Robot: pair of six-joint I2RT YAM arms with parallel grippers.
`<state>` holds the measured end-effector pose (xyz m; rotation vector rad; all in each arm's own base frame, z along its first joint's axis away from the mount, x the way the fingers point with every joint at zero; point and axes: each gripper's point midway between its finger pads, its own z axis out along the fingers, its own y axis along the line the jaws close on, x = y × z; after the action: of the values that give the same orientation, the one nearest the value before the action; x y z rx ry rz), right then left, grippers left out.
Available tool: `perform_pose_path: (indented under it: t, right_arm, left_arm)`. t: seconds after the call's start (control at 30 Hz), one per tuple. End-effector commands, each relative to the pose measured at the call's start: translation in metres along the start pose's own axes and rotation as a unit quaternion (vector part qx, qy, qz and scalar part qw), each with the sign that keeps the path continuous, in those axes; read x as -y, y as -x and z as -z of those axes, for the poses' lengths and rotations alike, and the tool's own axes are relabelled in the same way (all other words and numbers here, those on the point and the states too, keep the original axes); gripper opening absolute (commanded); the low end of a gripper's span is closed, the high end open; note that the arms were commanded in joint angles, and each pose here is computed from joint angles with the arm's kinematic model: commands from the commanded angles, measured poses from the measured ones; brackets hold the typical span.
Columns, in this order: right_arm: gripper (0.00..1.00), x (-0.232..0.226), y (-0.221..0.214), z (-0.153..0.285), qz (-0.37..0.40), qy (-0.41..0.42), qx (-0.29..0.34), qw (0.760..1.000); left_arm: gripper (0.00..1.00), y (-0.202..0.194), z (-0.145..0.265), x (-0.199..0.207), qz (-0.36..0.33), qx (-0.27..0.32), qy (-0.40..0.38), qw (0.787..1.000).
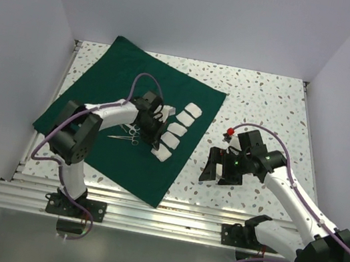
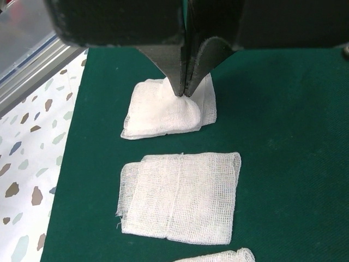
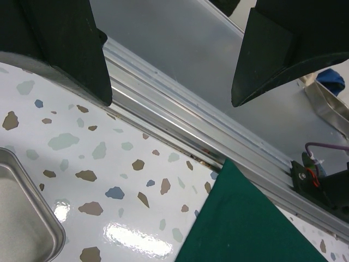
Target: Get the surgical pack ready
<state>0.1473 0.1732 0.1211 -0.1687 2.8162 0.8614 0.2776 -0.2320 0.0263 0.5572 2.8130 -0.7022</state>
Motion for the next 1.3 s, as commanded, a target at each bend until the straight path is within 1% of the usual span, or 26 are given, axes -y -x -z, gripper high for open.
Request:
perform_pose_path:
  t: [0.0, 0.17, 0.2, 0.23, 0.27, 0.37, 0.53, 0.7, 0.93, 1.0, 1.17, 1.27]
  right_arm:
    - [0.95, -0.001, 0.006, 0.001, 0.006, 0.0, 0.01, 1.0]
    - [0.95, 0.0, 0.005, -0.001, 0.005, 0.001, 0.008, 1.0]
    - [0.95, 0.0, 0.006, -0.001, 0.005, 0.002, 0.009, 1.0]
    - [0.95, 0.0, 0.006, -0.001, 0.005, 0.002, 0.009, 1.0]
    - [0.95, 0.0, 0.004, -0.001, 0.004, 0.003, 0.005, 1.0]
    - [0.95, 0.0, 0.004, -0.001, 0.004, 0.003, 0.006, 1.0]
    - [0.95, -0.001, 0.004, -0.003, 0.002, 0.008, 0.005, 1.0]
    - [0.95, -0.002, 0.005, -0.003, 0.0, 0.01, 0.004, 1.0]
    - [0.95, -0.001, 0.003, -0.004, -0.003, 0.008, 0.003, 1.0]
    - [0.95, -0.001, 0.004, -0.004, -0.003, 0.009, 0.005, 1.0]
    - [0.95, -0.001, 0.003, -0.005, -0.004, 0.01, 0.002, 1.0]
    - [0.95, -0.001, 0.003, -0.006, -0.004, 0.009, 0.002, 1.0]
  left_arm:
    - [0.0, 0.022, 0.005, -0.002, -0.028, 0.027, 0.007, 0.999]
    - [0.0, 0.02, 0.006, -0.006, -0.03, 0.021, 0.019, 0.999]
    - [0.02, 0.02, 0.007, -0.007, -0.03, 0.022, 0.022, 0.999]
    - [0.11, 0.021, 0.01, -0.008, -0.027, 0.027, 0.028, 0.999]
    - [0.15, 0.025, 0.017, -0.005, -0.03, 0.04, 0.028, 0.998]
    - [0.23, 0.026, 0.029, -0.002, -0.029, 0.055, 0.034, 0.997]
    - [0.36, 0.014, 0.027, -0.002, -0.026, 0.046, 0.028, 0.998]
    - [0.37, 0.012, 0.017, -0.006, -0.023, 0.036, 0.027, 0.999]
    - [0.45, 0.002, 0.001, -0.011, -0.025, 0.014, 0.03, 0.999]
    - [0.45, -0.001, -0.004, -0.009, -0.027, 0.01, 0.028, 0.999]
    - [0.44, -0.008, -0.014, -0.011, -0.027, 0.0, 0.036, 0.999]
    - [0.4, -0.013, -0.019, -0.011, -0.026, -0.005, 0.04, 0.999]
